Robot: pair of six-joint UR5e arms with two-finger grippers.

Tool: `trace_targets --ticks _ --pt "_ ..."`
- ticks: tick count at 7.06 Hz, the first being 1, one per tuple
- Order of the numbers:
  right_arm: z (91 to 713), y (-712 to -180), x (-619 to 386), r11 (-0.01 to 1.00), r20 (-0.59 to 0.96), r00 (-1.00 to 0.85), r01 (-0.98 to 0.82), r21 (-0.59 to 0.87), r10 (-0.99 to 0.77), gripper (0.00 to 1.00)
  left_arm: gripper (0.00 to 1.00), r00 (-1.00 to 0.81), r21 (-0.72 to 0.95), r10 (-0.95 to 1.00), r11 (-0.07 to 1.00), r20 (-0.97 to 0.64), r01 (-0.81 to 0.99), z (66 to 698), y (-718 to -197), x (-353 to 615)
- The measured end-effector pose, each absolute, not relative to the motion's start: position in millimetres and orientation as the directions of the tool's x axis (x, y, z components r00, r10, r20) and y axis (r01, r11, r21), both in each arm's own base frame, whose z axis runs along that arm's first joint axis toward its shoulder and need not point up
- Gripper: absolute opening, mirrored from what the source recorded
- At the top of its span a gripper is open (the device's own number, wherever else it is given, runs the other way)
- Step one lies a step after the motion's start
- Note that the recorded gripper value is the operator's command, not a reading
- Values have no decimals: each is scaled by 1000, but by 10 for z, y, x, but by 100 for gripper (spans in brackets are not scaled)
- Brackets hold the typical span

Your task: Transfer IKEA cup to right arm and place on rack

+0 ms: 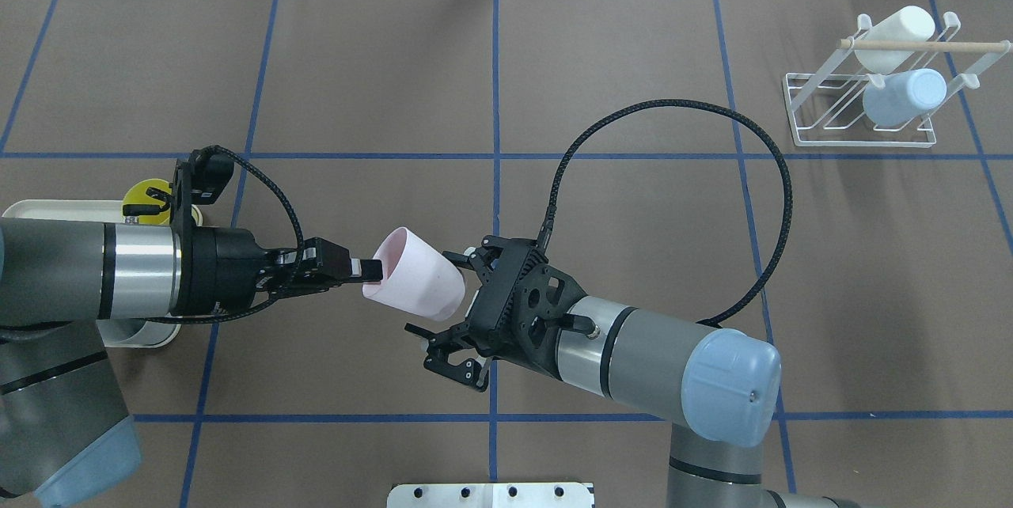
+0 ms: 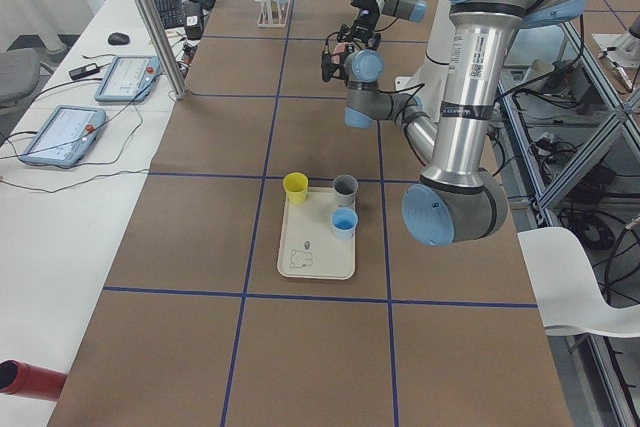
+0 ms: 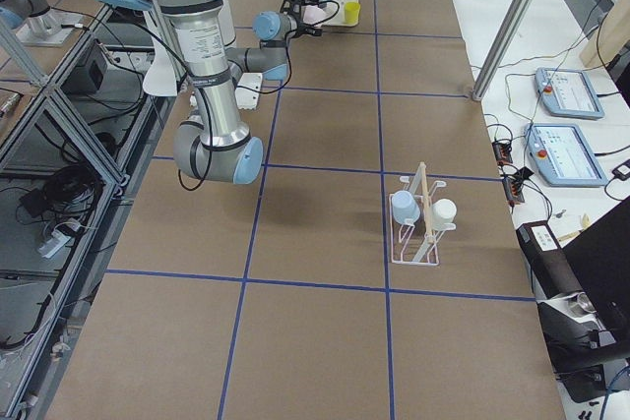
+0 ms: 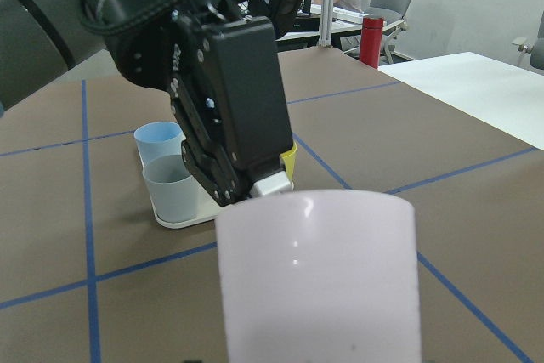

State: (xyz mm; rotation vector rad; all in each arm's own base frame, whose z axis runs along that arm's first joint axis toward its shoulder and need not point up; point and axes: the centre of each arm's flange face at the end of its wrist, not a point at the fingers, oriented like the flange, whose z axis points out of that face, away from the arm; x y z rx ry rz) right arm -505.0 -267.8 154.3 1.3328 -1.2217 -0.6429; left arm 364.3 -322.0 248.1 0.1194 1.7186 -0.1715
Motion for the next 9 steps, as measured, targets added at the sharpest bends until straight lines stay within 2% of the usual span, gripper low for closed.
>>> trace_targets --ticks 1,2,3,4,9 --pt "1537 -2686 -5040 202 287 307 -280 938 -907 19 0 -154 -45 -17 983 -988 177 2482 -3219 3643" --pt "1525 -2685 -5025 202 288 306 -284 937 -907 6 6 -154 -43 -16 983 -988 176 2482 -3219 3643" --pt "1515 -2684 -5006 202 290 305 -287 936 -907 3 95 -154 -41 -14 984 -988 173 2479 -3215 3641" --pt "1518 -2687 -4994 203 291 306 -289 936 -906 0 100 -156 -38 -11 985 -988 169 2473 -3209 3638" --pt "1565 -2728 -4966 204 291 319 -280 938 -902 0 100 -135 -12 15 980 -991 198 2545 -3359 3384"
